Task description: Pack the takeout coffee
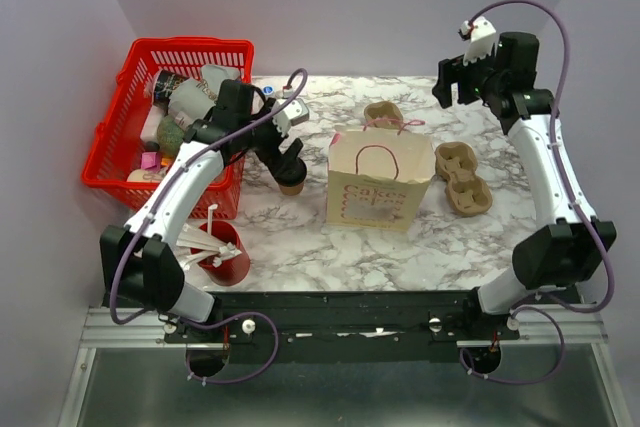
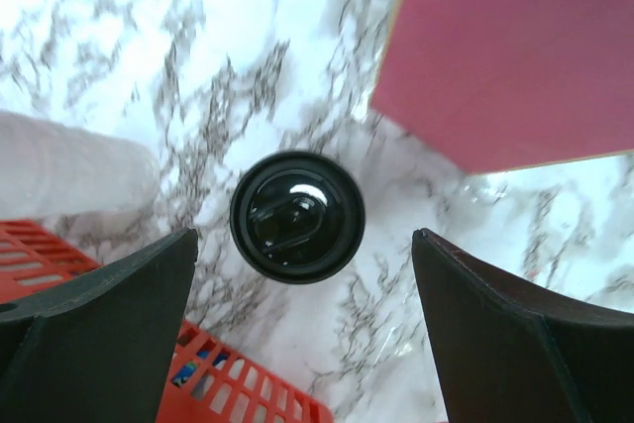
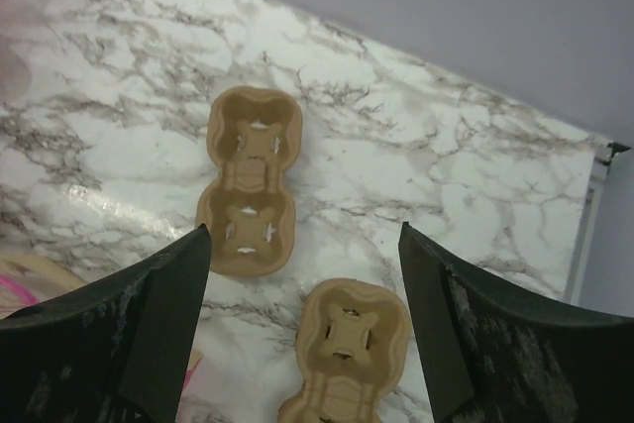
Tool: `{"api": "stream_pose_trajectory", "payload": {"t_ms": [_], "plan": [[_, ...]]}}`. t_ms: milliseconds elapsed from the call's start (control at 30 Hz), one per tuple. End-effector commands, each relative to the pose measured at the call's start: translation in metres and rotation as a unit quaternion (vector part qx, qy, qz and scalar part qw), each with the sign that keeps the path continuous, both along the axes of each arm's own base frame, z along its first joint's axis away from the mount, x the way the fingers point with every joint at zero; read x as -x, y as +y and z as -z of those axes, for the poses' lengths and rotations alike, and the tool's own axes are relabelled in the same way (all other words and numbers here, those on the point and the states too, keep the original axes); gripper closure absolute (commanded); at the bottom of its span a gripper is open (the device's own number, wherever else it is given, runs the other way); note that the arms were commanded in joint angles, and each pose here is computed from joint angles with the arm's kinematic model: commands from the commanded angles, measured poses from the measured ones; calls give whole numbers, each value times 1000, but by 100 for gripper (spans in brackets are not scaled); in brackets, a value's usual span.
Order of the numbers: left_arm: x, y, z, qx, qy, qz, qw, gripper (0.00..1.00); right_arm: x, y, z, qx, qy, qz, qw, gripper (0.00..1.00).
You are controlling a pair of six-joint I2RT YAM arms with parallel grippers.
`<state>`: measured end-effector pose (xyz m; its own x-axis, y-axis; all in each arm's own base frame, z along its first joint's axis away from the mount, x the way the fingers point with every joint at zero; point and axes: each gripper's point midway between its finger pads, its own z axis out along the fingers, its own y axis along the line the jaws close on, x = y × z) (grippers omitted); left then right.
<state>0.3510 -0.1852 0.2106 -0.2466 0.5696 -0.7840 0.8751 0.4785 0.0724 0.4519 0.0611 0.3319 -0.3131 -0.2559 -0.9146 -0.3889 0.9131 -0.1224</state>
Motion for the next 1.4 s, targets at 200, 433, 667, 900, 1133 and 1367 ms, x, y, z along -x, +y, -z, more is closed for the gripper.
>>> {"api": "stream_pose_trajectory", "payload": {"t_ms": [200, 433, 667, 900, 1133, 1367], "plan": [[17, -50, -138, 164, -102, 78, 978, 2, -22, 10, 48, -10, 62, -27, 998, 15], [-18, -107, -130, 157, -66, 131, 977, 11, -16, 19, 51, -32, 71, -43, 996, 15], [-20, -152, -94, 124, -46, 166, 977, 19, -7, 17, 58, -26, 74, -42, 996, 13], [-21, -161, -81, 105, -29, 162, 981, 52, 0, 20, 70, -31, 88, -50, 994, 13], [10, -138, -100, 93, -19, 163, 982, 97, -12, 33, 102, -24, 120, -93, 988, 16], [48, -83, -98, 76, 26, 106, 991, 100, -37, 61, 130, 16, 135, -137, 981, 20]]}}
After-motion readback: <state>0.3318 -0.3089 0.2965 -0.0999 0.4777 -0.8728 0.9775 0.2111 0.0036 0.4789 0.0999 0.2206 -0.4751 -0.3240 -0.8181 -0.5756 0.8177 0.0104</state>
